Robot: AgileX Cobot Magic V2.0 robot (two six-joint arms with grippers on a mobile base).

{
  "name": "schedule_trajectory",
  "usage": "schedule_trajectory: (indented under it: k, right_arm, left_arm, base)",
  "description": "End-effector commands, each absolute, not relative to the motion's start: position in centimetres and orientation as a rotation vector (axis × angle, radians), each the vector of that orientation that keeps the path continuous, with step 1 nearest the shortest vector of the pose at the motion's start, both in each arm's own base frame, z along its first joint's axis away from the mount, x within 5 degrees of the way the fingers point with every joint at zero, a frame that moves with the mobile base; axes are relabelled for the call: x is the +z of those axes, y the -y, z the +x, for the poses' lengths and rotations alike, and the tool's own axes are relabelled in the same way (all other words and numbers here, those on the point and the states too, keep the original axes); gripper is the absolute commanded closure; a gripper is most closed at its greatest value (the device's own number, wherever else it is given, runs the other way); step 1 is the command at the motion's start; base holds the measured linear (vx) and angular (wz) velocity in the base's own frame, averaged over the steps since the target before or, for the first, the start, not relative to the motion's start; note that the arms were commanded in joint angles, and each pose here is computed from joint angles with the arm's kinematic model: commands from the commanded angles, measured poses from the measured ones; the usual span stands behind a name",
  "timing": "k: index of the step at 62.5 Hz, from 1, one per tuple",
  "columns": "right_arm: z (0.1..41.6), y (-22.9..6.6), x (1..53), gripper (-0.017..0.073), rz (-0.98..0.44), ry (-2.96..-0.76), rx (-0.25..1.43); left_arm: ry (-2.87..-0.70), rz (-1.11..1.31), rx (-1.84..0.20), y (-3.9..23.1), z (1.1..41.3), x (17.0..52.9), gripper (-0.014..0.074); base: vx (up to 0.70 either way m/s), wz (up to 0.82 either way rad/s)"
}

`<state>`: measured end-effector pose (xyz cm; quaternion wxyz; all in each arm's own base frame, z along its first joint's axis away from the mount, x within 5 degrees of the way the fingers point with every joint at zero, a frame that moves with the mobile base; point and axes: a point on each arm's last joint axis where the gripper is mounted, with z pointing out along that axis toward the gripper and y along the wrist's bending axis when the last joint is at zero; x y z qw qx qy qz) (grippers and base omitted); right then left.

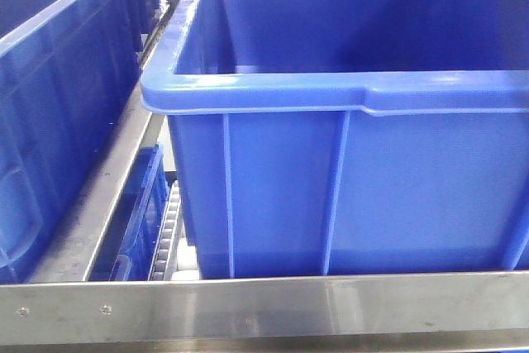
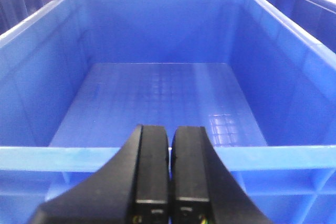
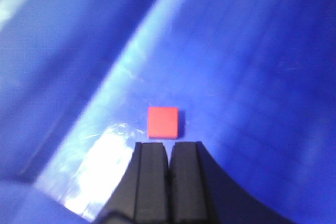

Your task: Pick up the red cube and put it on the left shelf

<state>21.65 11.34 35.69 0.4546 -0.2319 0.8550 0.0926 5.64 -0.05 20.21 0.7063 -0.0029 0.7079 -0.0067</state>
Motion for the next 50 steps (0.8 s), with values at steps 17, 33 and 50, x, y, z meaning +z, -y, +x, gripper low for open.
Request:
schedule_trajectory:
  k: [17, 33, 50]
  right_arm:
    - [11.7, -6.1, 33.6, 0.0509, -0.483, -1.711, 0.292]
    - [8.2, -4.3, 30.0, 0.0509, -0.464, -1.642, 0.303]
    - [8.1, -4.2, 29.1, 0.0509, -0.472, -1.669, 0.299]
  left_arm:
    - [-1.512, -0.019, -0.023, 0.0, 5.6, 20.1, 0.0503]
    - [-1.512, -0.019, -0.023, 0.0, 5.6, 20.1, 0.0503]
    - [-1.512, -0.019, -0.023, 0.0, 5.6, 20.1, 0.0503]
  base:
    - [0.0, 0.0]
    - [0.0, 0.0]
    - [0.0, 0.0]
